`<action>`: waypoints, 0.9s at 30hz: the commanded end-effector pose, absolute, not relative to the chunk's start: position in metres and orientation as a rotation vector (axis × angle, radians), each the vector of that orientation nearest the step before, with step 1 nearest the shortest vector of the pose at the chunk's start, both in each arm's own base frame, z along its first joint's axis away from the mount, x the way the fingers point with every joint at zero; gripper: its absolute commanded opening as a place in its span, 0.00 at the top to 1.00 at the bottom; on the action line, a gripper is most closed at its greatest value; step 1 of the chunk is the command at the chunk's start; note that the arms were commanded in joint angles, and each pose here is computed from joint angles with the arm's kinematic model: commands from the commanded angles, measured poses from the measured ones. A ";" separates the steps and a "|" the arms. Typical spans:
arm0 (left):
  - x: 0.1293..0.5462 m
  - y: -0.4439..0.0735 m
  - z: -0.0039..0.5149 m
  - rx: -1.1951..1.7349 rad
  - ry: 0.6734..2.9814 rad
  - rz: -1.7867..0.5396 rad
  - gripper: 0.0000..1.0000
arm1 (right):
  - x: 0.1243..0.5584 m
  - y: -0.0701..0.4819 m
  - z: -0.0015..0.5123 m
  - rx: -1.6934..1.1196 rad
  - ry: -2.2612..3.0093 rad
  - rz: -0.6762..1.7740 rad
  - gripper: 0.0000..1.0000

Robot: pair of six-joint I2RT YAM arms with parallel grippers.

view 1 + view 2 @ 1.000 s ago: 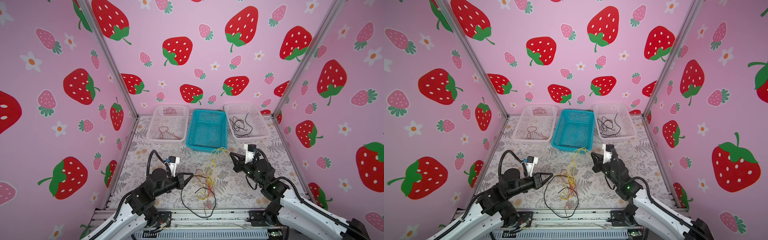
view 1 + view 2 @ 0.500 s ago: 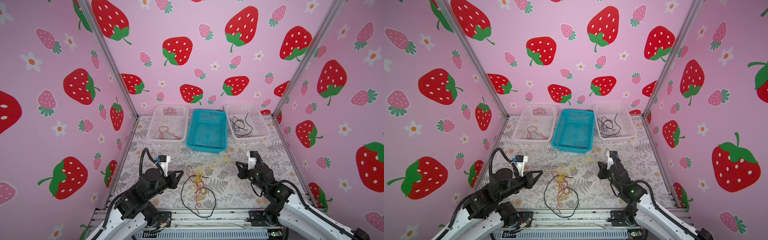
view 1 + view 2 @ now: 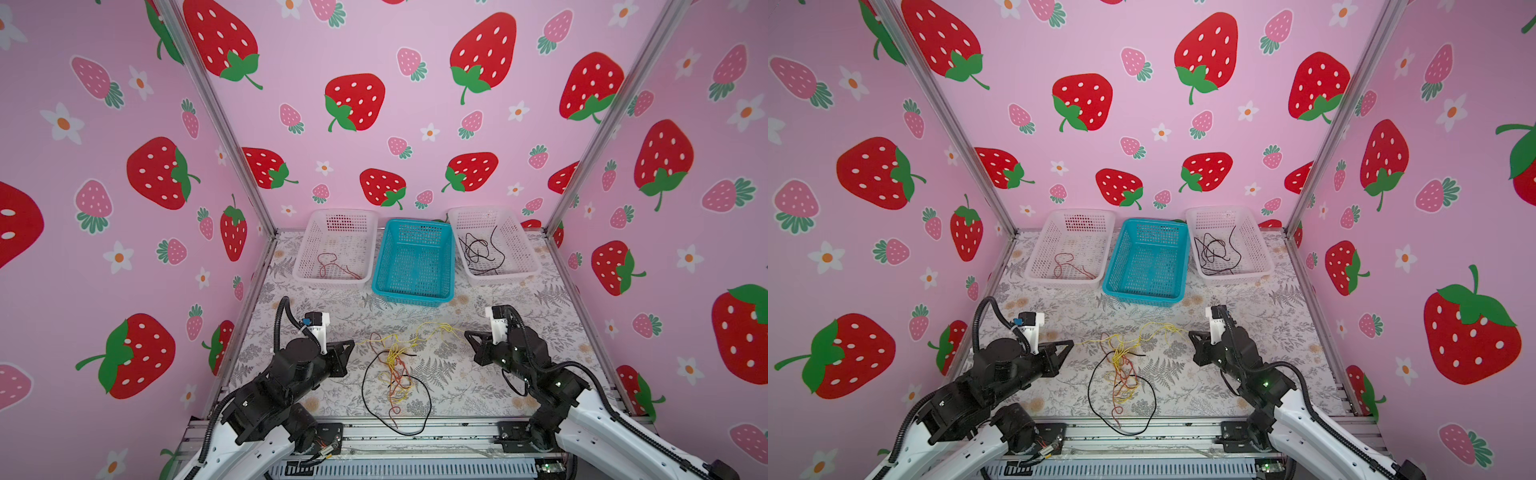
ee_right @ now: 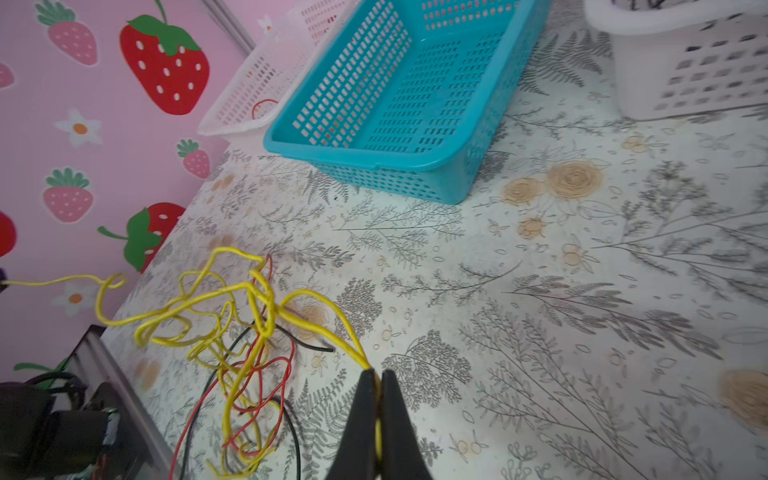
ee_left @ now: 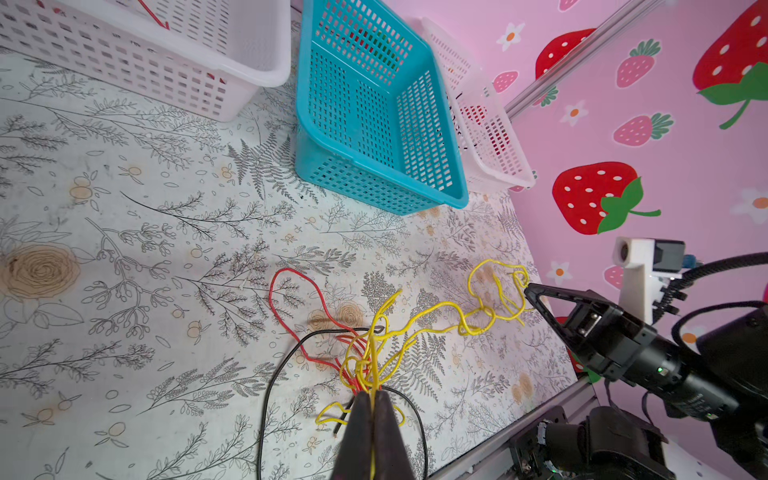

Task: Untangle the cables

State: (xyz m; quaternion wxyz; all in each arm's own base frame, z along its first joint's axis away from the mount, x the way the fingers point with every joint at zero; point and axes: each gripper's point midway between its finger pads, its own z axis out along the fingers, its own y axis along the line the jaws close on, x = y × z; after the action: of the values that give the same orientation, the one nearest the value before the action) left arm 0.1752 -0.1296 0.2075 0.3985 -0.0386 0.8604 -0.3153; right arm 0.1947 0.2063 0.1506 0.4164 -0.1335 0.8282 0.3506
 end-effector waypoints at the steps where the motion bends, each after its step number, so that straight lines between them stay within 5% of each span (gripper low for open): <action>1: 0.184 -0.140 0.209 -0.109 2.157 -0.847 1.00 | 0.179 0.234 0.174 -0.494 1.955 1.047 1.00; 6: 0.190 -0.165 0.214 -0.059 2.158 -0.955 1.00 | 0.171 0.263 0.190 -0.557 1.860 1.144 1.00; 16: 0.193 -0.167 0.205 -0.060 2.185 -0.943 1.00 | 0.197 0.294 0.173 -0.551 1.930 0.951 1.00; 21: 0.196 -0.151 0.189 -0.140 2.224 -0.845 1.00 | 0.154 0.325 0.192 -0.814 1.815 1.139 1.00; 27: 0.213 -0.147 0.183 -0.214 2.252 -0.800 1.00 | 0.110 0.349 0.138 -1.087 1.934 1.031 1.00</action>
State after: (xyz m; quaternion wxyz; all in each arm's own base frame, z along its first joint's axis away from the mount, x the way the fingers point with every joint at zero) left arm 0.2039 -0.1527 0.1823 0.3581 -0.0607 0.8739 -0.3229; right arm 0.1292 0.3421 0.1542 0.3652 -0.3685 0.7494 0.4114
